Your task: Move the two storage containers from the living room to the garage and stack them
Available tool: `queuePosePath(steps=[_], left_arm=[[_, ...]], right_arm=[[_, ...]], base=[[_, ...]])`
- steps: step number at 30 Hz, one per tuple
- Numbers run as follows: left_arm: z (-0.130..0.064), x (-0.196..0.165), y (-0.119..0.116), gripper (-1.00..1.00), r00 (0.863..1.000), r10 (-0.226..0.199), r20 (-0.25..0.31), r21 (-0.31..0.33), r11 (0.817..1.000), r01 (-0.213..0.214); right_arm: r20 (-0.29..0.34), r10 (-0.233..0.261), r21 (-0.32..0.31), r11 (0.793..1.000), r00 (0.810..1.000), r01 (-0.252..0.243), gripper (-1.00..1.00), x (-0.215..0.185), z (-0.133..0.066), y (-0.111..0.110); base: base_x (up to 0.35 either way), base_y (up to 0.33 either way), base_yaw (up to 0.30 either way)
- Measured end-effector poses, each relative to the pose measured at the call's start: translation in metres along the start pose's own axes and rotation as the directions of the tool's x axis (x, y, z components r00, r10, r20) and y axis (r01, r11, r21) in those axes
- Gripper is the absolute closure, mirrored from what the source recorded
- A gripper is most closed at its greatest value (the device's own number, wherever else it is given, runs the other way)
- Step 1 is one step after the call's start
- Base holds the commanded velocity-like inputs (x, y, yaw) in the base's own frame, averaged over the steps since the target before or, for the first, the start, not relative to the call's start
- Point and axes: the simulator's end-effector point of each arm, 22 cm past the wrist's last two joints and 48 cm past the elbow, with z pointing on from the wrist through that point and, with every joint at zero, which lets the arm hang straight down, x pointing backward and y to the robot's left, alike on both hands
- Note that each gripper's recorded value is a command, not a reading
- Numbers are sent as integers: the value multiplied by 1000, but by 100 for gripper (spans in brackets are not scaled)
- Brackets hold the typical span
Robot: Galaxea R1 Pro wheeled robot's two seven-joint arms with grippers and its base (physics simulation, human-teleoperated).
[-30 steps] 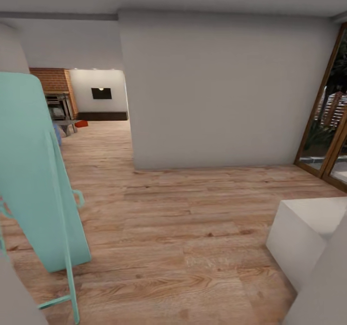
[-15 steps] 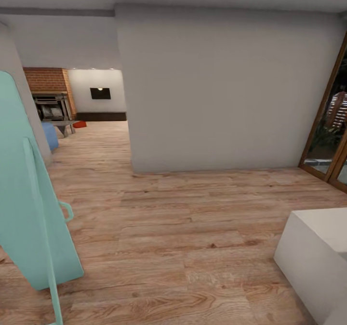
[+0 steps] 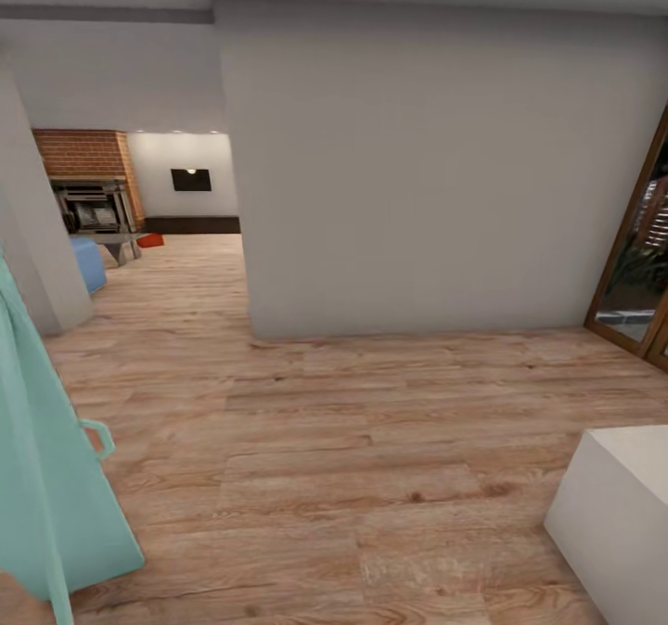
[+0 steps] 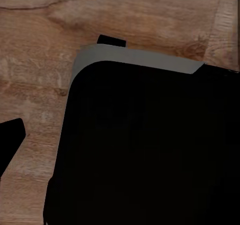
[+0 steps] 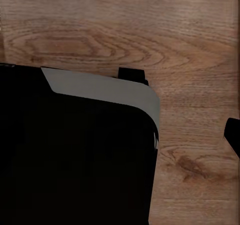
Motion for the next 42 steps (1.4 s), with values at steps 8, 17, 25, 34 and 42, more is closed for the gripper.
queuePosePath(steps=[8, 17, 25, 34, 42], left_arm=[[0, 1, 1, -100, 1000, 1, -2, -1, 1000, -1], [0, 2, 1, -100, 1000, 1, -9, -2, 1000, -1], [0, 2, 1, -100, 1000, 2, -9, -2, 1000, -2], [0, 2, 1, -100, 1000, 1, -9, -2, 1000, -1], [0, 2, 1, -100, 1000, 2, -9, -2, 1000, -2]], right_arm=[[-9, 8, 1, 1000, 1000, -8, -100, 2, 0, 0], [-11, 12, -2, 1000, 1000, -12, -100, 2, 0, 1], [-5, 8, -9, 1000, 1000, -8, -100, 1, 0, 3], [0, 4, -13, 1000, 1000, -4, -100, 0, 0, 4], [-4, 0, -9, 1000, 1000, 0, -100, 1, 0, 3]], base=[[323, 0, 0], [323, 0, 0], [323, 0, 0], [323, 0, 0], [323, 0, 0]])
